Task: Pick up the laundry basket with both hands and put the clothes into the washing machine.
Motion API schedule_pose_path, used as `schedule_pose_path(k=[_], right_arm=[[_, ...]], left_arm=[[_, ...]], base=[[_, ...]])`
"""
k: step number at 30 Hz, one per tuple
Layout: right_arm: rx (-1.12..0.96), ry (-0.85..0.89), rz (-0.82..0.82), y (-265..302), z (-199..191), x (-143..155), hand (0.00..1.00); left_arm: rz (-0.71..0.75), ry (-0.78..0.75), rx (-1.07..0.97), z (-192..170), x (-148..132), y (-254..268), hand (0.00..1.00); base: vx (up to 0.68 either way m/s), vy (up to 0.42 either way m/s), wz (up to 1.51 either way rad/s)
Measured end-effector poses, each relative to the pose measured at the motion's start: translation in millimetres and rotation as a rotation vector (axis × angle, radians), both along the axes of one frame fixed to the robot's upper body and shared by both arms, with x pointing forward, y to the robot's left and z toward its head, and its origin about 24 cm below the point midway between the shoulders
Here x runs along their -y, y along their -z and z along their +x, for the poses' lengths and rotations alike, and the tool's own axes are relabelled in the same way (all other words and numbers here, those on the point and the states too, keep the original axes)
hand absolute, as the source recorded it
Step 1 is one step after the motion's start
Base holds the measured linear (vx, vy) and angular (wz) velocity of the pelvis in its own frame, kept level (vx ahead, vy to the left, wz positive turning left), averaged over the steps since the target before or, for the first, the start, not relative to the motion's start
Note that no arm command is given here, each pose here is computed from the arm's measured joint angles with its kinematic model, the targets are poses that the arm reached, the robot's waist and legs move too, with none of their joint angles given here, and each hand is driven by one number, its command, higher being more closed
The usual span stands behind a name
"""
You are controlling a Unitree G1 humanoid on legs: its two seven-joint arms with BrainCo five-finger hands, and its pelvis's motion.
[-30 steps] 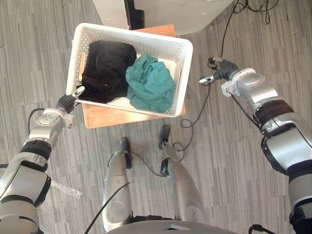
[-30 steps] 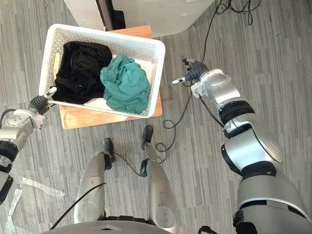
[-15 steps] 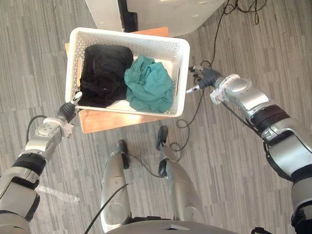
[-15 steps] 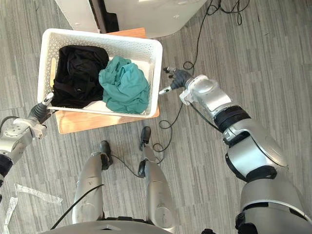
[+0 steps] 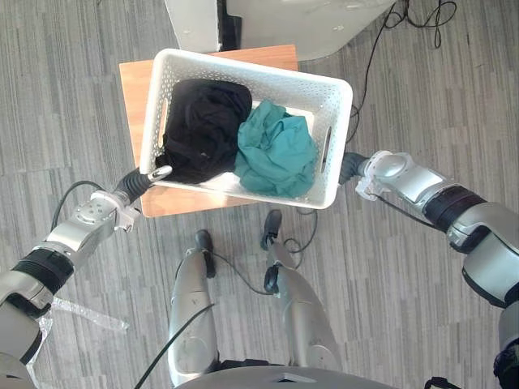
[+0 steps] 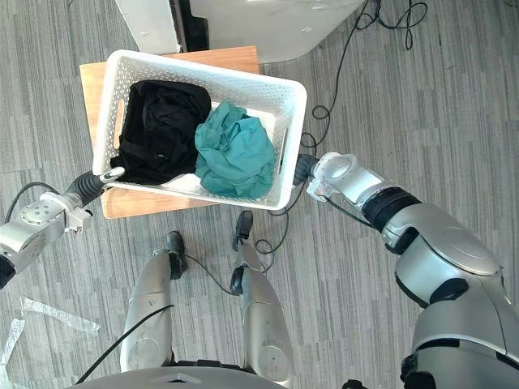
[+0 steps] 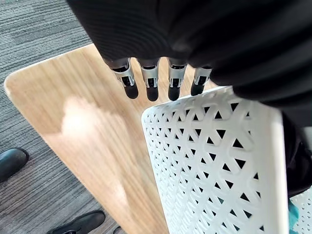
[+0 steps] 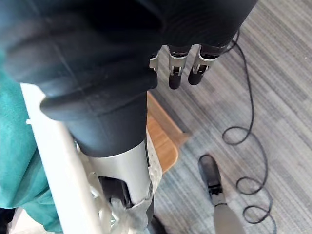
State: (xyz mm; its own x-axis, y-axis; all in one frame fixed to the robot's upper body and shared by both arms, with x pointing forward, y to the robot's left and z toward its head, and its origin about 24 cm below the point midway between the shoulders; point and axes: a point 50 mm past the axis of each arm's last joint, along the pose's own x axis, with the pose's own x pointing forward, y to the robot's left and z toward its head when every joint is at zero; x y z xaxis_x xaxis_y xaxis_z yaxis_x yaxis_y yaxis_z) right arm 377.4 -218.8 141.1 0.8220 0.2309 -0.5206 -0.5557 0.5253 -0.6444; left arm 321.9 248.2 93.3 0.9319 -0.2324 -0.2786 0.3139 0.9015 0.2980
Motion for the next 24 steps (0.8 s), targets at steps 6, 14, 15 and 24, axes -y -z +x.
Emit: schedule_pose_path(k=[6, 14, 15, 24], right_arm=[[0.057, 0.161, -0.083, -21.7, 5.4, 43.7, 0.0], [0.258, 0.439, -0.08, -72.9, 0.2, 106.7, 0.0], [0.268, 0.447, -0.068, -74.6, 0.1, 107.5, 0.0], [0.314, 0.449, 0.094, -78.5, 0.5, 104.0, 0.0]], left_arm=[[-0.025, 0.08, -0.059, -15.2, 15.7, 15.6, 0.0], [-0.141, 0.074, -0.064, -20.6, 29.4, 30.2, 0.0], [-0.149, 0.07, -0.063, -20.8, 29.6, 30.7, 0.0], [-0.186, 0.044, -0.066, -25.2, 27.8, 35.8, 0.0]], base=[[-0.01, -0.006, 0.04], [0.01, -0.007, 0.01], [0.0, 0.019, -0.07], [-0.01, 0.011, -0.06]])
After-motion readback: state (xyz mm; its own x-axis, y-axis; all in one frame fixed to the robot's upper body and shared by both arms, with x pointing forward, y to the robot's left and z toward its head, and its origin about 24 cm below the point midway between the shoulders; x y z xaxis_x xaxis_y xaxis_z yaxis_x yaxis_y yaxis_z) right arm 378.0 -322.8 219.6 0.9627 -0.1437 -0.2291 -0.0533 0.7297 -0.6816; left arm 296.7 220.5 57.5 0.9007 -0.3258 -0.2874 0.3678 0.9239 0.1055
